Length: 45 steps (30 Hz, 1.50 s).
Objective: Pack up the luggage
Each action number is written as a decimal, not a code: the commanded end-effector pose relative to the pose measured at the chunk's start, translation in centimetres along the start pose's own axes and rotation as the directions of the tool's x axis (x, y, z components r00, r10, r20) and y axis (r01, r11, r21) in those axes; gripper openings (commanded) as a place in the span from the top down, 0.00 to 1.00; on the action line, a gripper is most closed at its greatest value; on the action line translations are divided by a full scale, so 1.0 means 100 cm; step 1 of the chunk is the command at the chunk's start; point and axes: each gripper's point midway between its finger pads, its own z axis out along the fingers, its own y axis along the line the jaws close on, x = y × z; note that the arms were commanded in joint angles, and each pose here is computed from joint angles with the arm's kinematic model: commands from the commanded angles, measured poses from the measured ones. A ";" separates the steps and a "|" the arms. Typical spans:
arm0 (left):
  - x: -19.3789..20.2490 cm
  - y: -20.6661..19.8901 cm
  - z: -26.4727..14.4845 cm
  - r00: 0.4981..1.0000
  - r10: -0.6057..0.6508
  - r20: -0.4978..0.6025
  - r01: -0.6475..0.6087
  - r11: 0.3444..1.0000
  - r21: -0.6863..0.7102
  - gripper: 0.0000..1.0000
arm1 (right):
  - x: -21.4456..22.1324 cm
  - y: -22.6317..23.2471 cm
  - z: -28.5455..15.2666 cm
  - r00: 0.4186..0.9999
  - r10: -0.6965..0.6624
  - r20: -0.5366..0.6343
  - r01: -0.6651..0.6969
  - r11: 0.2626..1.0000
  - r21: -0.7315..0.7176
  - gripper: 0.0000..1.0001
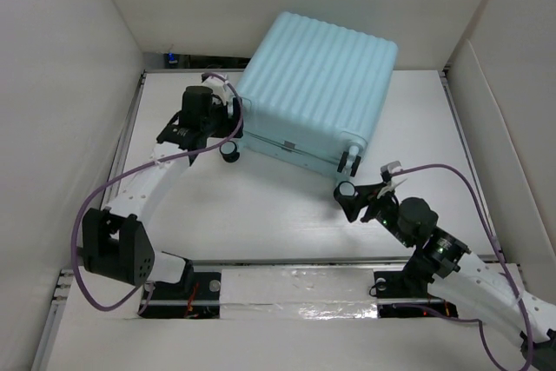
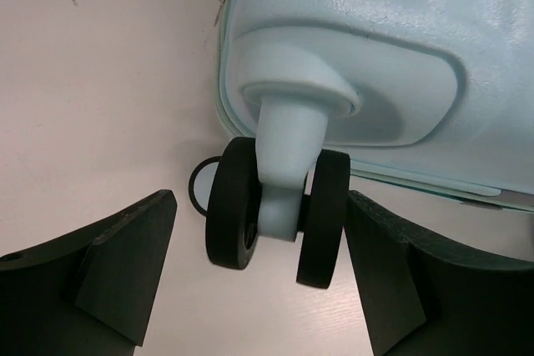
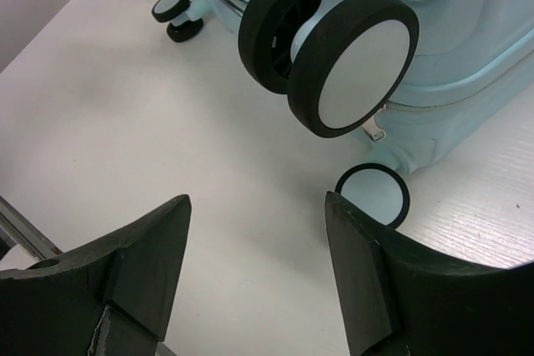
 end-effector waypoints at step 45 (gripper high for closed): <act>0.047 -0.140 -0.128 0.932 -0.346 0.109 0.189 0.719 0.669 1.00 | -0.034 -0.036 0.016 0.979 0.038 0.198 -0.038 0.999 -0.006 0.91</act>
